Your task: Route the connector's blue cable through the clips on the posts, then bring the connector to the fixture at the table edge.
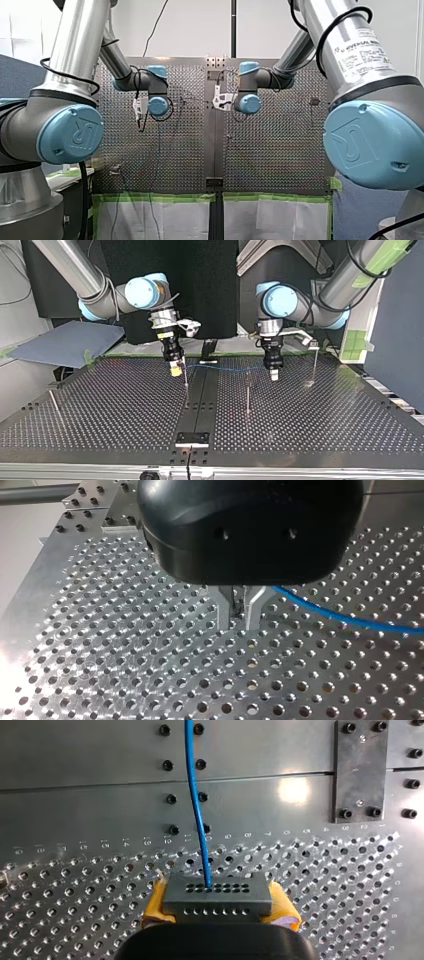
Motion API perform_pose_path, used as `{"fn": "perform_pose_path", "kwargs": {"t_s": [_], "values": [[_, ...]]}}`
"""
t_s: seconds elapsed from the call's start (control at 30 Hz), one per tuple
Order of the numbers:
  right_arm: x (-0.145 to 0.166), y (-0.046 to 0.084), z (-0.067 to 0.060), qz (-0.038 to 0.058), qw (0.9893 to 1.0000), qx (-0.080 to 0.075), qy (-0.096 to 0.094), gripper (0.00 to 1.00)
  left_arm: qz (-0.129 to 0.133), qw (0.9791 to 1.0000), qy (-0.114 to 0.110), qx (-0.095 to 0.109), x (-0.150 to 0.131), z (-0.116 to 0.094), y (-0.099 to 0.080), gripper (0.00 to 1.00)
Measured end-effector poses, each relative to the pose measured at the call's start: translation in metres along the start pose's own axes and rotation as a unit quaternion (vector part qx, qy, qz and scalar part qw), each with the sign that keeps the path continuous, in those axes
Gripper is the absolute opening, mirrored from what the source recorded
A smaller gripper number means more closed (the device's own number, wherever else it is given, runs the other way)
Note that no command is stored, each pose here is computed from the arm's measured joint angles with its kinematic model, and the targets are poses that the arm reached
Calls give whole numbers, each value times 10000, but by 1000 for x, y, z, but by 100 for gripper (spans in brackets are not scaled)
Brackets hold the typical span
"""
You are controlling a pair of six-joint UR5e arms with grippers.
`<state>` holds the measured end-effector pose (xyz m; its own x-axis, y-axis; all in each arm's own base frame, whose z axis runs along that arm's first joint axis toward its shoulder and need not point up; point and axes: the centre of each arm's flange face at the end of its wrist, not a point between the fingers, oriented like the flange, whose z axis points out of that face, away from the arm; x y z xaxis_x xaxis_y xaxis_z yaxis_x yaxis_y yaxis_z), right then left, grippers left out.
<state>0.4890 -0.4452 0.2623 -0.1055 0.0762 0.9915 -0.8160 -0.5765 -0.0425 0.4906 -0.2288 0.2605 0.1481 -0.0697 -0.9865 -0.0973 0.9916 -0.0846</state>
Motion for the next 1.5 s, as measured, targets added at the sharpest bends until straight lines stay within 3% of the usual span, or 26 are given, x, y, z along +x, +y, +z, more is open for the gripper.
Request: {"fn": "perform_pose_path", "kwargs": {"t_s": [0.37,0.7,1.1,1.5], "values": [[0,5,4,1,10000,-7,39,0,27,10000,50,42,7,18,-1,18],[1,14,8,10,10000,-65,75,0,-1,10000,-45,30,-6,36,-1,20],[6,27,15,5,9998,-146,137,0,14,10000,-38,46,-8,43,5,20],[-7,39,32,6,9998,-196,83,0,-3,9999,-20,104,-4,64,2,20]]}}
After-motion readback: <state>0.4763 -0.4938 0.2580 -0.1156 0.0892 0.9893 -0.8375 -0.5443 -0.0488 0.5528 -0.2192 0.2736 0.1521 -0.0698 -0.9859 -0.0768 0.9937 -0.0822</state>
